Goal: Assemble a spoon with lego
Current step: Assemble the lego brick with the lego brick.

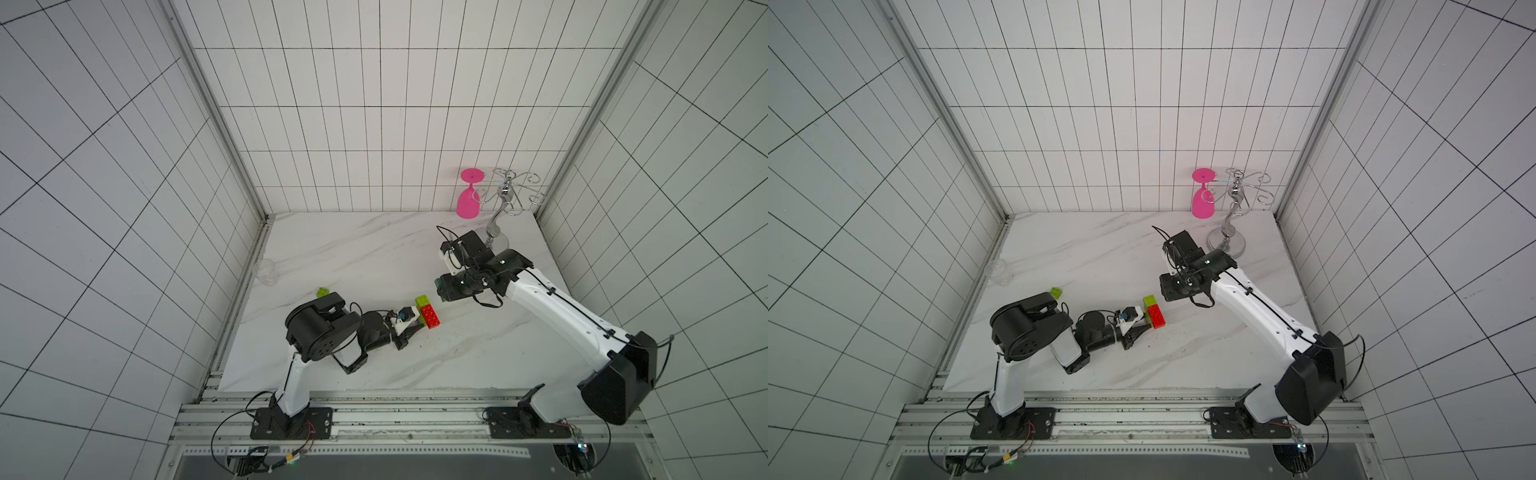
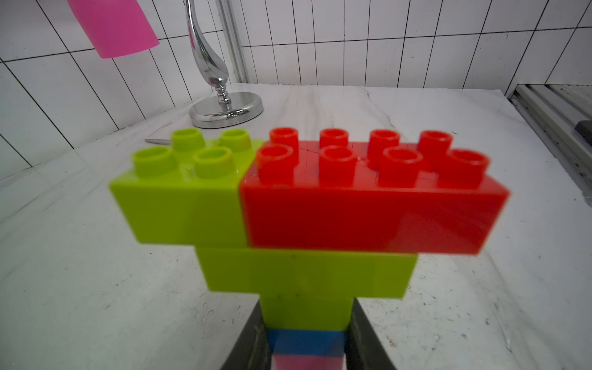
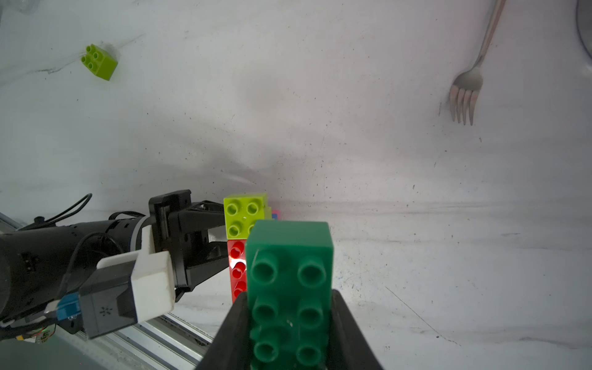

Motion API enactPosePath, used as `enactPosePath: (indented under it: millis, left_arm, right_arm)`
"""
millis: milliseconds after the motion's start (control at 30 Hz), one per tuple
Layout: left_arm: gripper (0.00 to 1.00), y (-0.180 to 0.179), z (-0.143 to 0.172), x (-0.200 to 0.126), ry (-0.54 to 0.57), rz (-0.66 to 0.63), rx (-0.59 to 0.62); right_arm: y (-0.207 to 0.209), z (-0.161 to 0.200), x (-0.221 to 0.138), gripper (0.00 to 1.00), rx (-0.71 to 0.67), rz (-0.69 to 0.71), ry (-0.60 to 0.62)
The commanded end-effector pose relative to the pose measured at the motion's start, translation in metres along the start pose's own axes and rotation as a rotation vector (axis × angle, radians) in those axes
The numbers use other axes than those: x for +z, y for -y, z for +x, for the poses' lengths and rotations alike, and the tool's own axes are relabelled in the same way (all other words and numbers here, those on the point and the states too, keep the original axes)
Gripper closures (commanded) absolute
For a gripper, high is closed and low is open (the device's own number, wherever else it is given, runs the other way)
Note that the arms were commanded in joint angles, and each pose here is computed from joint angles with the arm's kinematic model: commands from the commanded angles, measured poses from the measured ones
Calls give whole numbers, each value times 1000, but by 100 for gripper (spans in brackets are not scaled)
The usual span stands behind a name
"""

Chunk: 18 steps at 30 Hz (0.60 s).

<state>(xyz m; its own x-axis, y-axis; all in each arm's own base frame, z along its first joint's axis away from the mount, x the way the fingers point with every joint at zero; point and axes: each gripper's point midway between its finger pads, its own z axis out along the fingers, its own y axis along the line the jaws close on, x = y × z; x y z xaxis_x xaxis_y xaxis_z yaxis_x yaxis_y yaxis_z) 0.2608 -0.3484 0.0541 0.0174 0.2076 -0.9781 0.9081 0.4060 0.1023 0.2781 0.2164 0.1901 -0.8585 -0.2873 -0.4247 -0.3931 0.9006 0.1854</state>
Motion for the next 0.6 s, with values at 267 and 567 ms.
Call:
enactPosePath:
  millis: [267,567]
  left_arm:
    - [100,-4,14,11,2,-14,3]
    - [100,-1,17,12,-2,2,-8]
  right_arm:
    - [-12,33,43,86,-71,35,-119]
    - [-13,35,63,86,-145,28,-152]
